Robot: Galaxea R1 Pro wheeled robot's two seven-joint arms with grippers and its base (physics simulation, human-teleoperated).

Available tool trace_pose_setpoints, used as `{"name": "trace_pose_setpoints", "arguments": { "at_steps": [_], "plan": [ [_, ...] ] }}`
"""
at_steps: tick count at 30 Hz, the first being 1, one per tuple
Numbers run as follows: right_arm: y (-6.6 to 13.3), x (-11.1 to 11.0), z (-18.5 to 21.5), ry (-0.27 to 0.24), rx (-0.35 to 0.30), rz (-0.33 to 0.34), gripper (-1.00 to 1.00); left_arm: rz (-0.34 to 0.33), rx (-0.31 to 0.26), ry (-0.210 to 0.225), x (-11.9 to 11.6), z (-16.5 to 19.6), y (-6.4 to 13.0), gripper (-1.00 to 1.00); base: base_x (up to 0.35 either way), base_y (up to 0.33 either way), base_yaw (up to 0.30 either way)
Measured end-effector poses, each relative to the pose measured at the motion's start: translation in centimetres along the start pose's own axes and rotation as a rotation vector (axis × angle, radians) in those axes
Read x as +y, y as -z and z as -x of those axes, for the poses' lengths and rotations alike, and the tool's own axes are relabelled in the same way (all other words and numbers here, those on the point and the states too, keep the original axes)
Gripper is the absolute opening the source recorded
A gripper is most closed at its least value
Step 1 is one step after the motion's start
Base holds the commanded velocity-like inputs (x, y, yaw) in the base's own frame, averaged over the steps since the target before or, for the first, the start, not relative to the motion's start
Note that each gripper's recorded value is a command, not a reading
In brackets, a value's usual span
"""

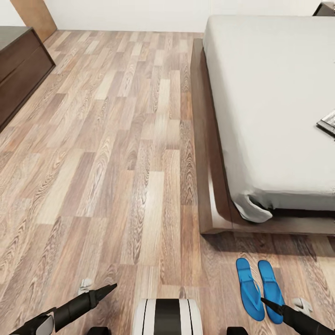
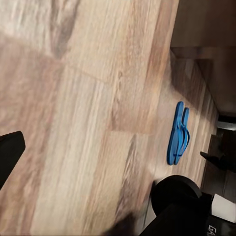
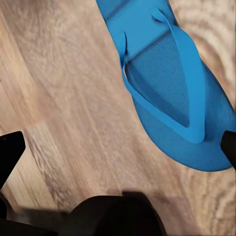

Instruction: In the bedroom, move the book from the bed onto either nightstand, and place the two sandals side by side next to the bed.

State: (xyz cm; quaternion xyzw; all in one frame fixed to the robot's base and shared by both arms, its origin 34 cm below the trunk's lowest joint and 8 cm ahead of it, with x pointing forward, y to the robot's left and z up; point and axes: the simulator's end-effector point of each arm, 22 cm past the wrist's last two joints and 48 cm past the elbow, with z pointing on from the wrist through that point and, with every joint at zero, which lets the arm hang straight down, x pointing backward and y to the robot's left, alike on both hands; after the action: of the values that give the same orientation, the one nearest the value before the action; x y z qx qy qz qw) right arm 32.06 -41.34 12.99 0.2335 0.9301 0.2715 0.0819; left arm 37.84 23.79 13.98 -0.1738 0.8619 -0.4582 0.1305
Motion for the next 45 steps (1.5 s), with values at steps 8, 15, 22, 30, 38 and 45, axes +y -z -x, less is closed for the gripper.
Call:
{"name": "trace_pose_setpoints", "arguments": {
  "at_steps": [8,15,22,30,38,45],
  "plan": [
    [0.4,0.9,1.0,0.016,-0.025,0.015,1.00,-0.012,-0.020,-0.025,-1.0,1.2,0.3,1.00,0.000,0.000,0.000],
    [0.8,1.7,1.9,0.029,-0.046,0.027,1.00,-0.024,-0.035,-0.048,-2.0,2.2,0.5,1.00,0.000,0.000,0.000],
    [1.1,2.7,2.7,0.041,-0.066,0.043,1.00,-0.039,-0.050,-0.070,-3.0,3.2,0.7,1.00,0.000,0.000,0.000],
    [1.4,3.7,3.5,0.055,-0.089,0.061,1.00,-0.052,-0.066,-0.094,-4.2,4.2,1.0,1.00,0.000,0.000,0.000],
    [1.9,4.6,4.1,0.062,-0.108,0.075,1.00,-0.064,-0.083,-0.119,-5.3,5.1,1.2,1.00,0.000,0.000,0.000],
    [2.2,4.9,3.8,0.122,-0.107,0.071,1.00,-0.028,-0.097,-0.134,-5.5,5.7,0.8,1.00,0.000,0.000,0.000]
  ]
}}
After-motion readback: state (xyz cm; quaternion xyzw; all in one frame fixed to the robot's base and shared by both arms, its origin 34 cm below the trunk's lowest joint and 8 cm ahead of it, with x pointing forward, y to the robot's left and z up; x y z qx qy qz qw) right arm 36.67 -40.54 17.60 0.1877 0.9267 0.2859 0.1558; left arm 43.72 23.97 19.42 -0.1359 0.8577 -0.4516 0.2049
